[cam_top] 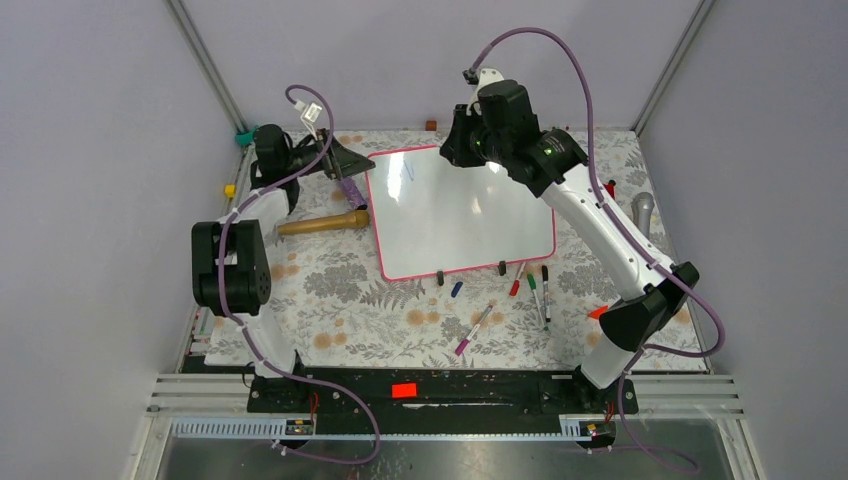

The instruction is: Write a sentence on the whiteboard

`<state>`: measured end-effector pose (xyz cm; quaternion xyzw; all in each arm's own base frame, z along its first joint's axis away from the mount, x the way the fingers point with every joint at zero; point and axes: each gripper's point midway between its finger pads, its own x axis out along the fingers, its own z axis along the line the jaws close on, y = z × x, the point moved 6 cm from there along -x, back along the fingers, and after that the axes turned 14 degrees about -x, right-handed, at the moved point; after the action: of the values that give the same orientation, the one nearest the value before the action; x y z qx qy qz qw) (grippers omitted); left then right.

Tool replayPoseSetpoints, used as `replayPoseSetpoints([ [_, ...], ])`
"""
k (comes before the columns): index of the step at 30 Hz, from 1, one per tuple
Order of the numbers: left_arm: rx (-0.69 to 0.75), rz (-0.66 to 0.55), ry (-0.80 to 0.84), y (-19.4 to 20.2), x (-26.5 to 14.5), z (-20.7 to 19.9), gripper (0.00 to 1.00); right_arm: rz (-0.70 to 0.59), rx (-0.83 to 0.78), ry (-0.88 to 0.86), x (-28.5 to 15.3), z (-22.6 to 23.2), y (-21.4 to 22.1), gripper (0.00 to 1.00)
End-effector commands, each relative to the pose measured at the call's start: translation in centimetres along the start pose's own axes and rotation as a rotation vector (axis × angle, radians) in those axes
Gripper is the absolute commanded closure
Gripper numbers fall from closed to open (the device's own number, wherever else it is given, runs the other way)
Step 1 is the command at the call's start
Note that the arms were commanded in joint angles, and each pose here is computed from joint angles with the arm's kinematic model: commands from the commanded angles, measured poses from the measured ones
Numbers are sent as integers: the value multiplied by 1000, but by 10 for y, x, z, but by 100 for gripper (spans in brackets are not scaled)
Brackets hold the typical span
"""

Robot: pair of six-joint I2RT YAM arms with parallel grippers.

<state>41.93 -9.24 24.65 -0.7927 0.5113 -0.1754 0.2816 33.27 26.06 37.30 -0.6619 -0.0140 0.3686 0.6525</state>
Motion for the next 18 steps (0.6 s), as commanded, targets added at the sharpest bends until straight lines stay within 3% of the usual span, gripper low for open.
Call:
replayPoseSetpoints([
  [1, 23, 34, 18, 2, 16, 2, 29, -58, 5, -28, -4, 2, -13, 100],
  [5, 124, 77, 97, 7, 21, 5, 37, -56, 9, -29, -4, 2, -13, 100],
  [7, 164, 87, 126, 8, 20, 5, 52, -56, 4, -28, -4, 2, -12, 100],
  [12, 169, 114, 143, 9, 21, 8, 76, -50, -1, -26, -6, 1, -9, 100],
  [13, 164, 121, 142, 9, 21, 10, 84, -44, -1, -26, -5, 1, -7, 100],
  [14, 159, 126, 140, 10, 22, 10, 99, -41, -2, -26, -5, 1, -6, 100],
  [18, 106, 120, 96, 13, 23, 13, 100, -25, -4, -23, 0, 0, 0, 100],
])
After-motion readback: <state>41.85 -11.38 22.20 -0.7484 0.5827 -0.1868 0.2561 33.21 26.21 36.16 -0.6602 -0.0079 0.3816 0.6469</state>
